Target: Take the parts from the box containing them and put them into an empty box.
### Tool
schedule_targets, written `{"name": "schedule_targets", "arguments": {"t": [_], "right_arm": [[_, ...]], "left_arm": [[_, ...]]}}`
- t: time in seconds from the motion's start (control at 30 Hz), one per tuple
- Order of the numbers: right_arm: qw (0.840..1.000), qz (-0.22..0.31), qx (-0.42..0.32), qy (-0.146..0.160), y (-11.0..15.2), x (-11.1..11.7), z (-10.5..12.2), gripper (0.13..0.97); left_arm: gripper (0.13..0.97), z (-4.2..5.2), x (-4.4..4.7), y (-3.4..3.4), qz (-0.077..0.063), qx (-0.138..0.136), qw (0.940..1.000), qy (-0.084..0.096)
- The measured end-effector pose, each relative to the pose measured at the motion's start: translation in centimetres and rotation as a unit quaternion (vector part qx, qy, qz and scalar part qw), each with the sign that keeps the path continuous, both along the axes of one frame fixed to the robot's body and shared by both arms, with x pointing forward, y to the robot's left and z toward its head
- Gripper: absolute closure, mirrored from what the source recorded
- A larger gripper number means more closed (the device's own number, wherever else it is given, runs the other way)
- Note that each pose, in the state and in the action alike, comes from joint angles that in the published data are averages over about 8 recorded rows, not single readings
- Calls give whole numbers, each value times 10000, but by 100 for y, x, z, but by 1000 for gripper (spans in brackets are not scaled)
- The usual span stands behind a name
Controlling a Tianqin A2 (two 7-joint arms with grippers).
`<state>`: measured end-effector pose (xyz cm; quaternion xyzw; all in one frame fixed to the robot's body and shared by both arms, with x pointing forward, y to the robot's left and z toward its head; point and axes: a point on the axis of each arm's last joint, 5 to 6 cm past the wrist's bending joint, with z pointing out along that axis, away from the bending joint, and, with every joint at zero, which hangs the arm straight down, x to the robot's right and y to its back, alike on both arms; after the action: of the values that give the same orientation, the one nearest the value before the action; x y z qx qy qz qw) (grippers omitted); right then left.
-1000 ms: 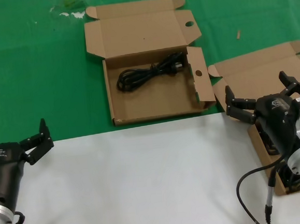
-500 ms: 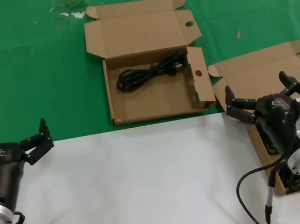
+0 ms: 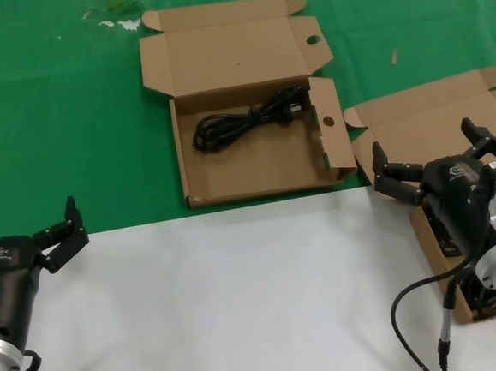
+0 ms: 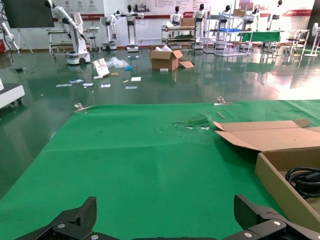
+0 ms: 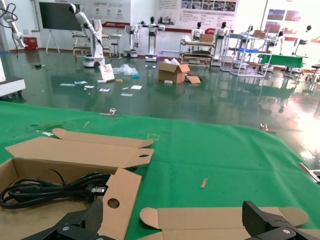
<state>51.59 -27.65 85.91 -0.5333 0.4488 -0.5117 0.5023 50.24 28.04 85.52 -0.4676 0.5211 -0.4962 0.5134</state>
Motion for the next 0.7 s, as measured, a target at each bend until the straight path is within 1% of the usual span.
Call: {"name": "schedule_targets", "arguments": {"t": [0.7], "right_arm": [[10000, 0, 0, 0, 0, 0, 0, 130]], "left_arm": [[132, 0, 0, 0, 0, 0, 10000, 0]]}}
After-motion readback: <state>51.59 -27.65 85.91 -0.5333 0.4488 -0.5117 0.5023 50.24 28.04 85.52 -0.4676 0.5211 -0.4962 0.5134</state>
